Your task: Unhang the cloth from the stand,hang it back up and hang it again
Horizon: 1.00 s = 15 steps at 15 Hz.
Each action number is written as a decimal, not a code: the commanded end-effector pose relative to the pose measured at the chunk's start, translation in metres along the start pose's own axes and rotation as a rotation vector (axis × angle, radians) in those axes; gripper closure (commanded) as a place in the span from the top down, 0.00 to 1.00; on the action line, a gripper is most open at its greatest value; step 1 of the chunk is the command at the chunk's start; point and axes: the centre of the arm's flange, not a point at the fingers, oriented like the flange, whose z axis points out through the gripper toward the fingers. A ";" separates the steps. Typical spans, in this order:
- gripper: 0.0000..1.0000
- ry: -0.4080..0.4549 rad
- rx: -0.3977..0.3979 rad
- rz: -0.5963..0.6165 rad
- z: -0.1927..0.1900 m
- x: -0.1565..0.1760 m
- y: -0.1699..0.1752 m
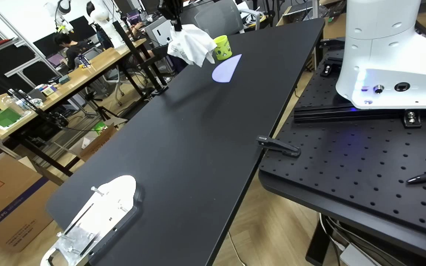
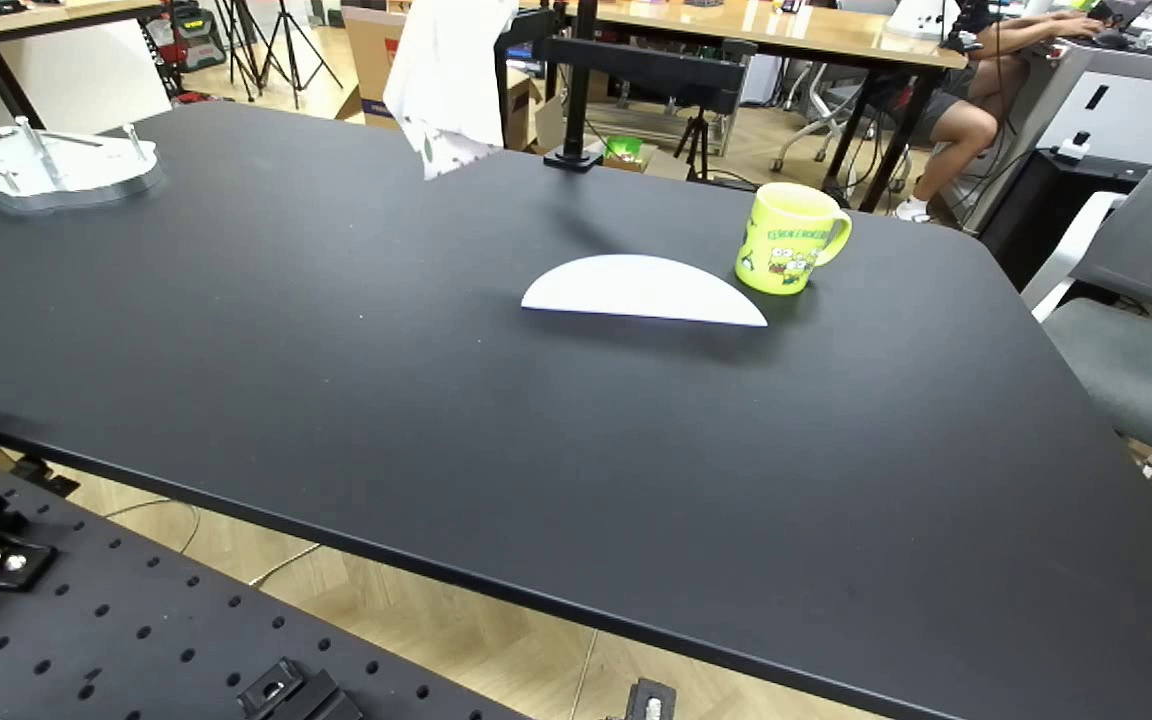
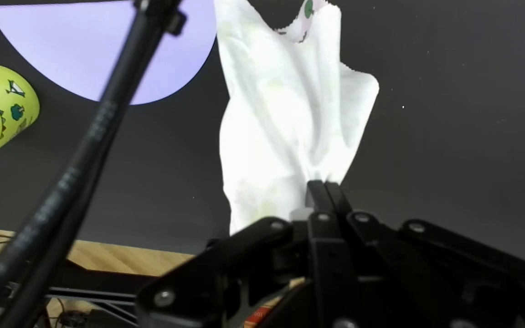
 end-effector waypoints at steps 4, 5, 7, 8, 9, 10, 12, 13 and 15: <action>0.27 0.034 0.014 0.008 -0.004 0.019 0.002; 0.27 0.036 0.014 0.009 -0.004 0.020 0.003; 0.40 0.039 0.013 0.013 -0.006 0.021 0.006; 0.46 0.042 0.010 0.014 -0.008 0.021 0.008; 0.52 0.045 0.010 0.015 -0.009 0.021 0.009; 0.60 0.050 0.009 0.017 -0.012 0.022 0.010; 0.74 0.057 0.007 0.017 -0.015 0.022 0.011; 0.80 0.061 0.005 0.015 -0.017 0.023 0.011; 0.94 0.069 0.003 0.004 -0.021 0.022 0.009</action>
